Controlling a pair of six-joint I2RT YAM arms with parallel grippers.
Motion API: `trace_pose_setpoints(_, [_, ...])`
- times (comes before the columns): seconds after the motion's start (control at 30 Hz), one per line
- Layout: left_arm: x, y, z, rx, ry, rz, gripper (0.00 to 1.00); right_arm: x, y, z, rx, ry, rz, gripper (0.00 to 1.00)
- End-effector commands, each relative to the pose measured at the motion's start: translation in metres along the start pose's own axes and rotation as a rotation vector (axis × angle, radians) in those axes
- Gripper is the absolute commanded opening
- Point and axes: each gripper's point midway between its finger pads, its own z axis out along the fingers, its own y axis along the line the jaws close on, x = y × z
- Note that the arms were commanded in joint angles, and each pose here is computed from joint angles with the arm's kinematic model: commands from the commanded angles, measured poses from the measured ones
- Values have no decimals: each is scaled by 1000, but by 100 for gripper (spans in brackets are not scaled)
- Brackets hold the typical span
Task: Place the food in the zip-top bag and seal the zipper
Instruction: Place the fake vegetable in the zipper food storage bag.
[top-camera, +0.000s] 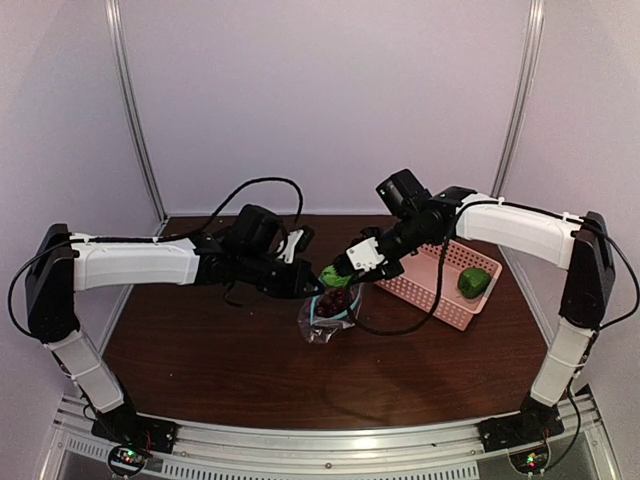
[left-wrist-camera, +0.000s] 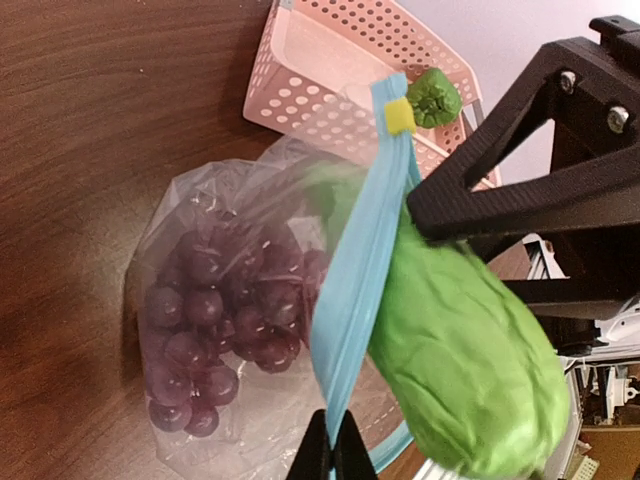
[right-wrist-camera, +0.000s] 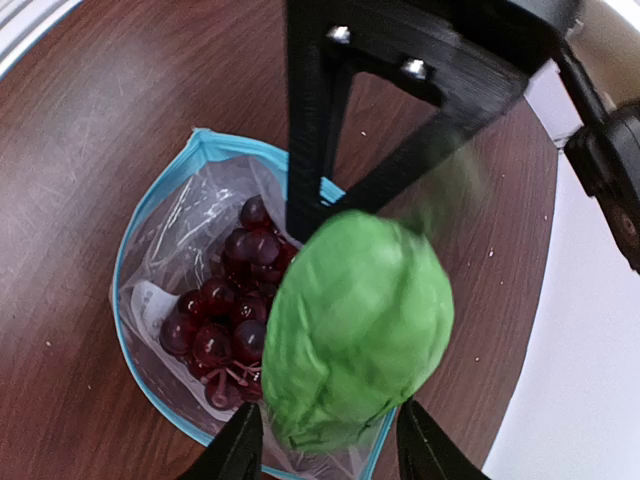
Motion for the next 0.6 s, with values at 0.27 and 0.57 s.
trace_pose_setpoints(0.27, [-19,-12,-10,37,-43,22,0,-3,23,-1,-57,168,-96,55])
trace_pose_setpoints(0.57, [-27,-26,-7,104,-48,20,0,-33,12,-27,-10,-18,173,29])
